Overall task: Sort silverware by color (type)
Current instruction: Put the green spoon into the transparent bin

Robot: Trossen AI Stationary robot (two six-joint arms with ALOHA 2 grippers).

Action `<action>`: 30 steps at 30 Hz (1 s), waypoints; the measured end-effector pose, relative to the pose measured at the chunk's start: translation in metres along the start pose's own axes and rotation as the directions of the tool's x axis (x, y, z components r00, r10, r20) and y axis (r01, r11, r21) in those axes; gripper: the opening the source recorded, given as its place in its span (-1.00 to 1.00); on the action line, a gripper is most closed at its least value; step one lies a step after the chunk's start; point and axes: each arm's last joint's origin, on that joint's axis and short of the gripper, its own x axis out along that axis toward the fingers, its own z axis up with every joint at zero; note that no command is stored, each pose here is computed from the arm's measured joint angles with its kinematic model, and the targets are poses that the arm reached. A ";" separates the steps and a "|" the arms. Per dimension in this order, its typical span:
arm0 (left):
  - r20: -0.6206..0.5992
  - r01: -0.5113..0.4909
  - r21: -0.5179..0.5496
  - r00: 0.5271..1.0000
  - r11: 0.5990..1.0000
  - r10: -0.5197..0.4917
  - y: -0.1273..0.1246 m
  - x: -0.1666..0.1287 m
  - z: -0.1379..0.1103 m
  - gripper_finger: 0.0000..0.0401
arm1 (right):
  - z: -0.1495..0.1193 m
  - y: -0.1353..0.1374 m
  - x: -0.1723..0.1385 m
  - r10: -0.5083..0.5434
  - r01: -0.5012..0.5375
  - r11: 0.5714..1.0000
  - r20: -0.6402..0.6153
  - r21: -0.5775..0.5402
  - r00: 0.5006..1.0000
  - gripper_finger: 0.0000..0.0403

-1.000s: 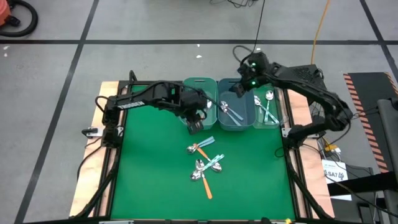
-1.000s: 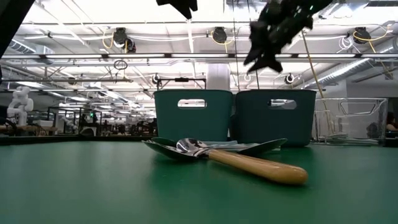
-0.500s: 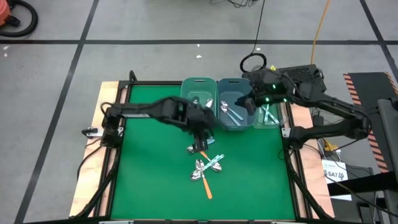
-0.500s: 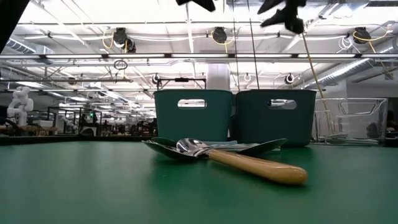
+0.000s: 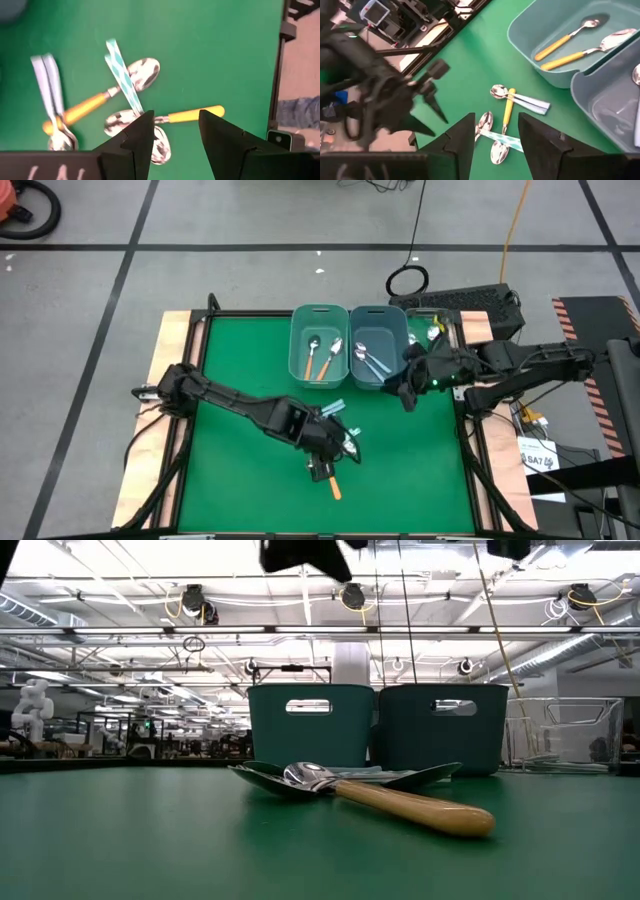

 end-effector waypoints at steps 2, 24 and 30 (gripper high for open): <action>-0.012 -0.007 -0.057 1.000 0.998 0.006 0.000 0.005 -0.004 -0.20 | -0.004 0.004 -0.001 0.000 0.000 1.000 0.004 -0.001 1.000 -0.28; -0.001 -0.043 -0.279 0.999 0.959 0.044 0.042 0.048 0.020 -0.20 | -0.049 0.011 -0.012 -0.030 -0.023 0.984 -0.287 -0.178 0.958 -0.28; -0.068 -0.078 -0.358 0.996 0.930 0.058 0.041 0.076 0.012 -0.20 | -0.062 0.017 -0.019 -0.006 -0.094 0.957 -0.343 -0.273 0.939 -0.28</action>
